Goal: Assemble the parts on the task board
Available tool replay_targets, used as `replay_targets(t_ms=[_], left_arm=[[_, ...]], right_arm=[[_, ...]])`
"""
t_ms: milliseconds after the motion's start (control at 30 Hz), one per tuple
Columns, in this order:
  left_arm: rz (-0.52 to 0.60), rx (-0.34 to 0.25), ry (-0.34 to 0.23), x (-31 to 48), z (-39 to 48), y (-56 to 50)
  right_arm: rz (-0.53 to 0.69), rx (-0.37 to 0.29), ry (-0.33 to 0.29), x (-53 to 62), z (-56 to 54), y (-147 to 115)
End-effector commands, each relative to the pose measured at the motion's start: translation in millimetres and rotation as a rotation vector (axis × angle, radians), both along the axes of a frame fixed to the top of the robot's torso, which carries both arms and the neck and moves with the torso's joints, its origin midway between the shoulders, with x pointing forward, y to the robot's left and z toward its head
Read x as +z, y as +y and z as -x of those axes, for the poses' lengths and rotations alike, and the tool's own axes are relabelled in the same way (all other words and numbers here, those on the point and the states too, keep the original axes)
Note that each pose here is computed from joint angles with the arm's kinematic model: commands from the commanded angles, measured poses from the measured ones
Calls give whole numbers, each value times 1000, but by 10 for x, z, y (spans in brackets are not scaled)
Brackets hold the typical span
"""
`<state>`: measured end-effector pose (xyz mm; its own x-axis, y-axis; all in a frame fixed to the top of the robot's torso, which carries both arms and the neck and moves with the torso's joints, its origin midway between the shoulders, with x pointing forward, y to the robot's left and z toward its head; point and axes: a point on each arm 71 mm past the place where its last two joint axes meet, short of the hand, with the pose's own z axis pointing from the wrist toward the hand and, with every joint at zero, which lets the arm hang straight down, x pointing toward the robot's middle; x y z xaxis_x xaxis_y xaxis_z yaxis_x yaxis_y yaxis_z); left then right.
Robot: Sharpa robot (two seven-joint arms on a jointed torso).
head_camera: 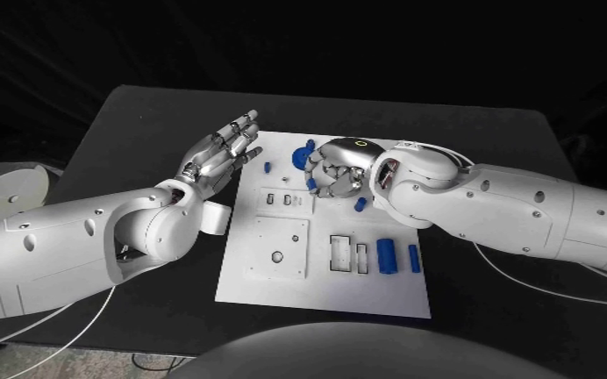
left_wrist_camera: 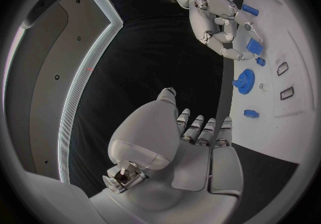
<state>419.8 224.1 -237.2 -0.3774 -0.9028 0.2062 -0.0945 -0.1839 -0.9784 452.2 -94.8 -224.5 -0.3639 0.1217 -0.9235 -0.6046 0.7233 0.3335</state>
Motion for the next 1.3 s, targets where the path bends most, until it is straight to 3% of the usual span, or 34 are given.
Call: replay_targets(t_ms=[33,1300], left_arm=[[14,-20,-1,6,4,-27],[12,-30,11,-25,-18,-47]], right_arm=[[59,0,1,-43,1,29],[97,40,39,-113,31,185]])
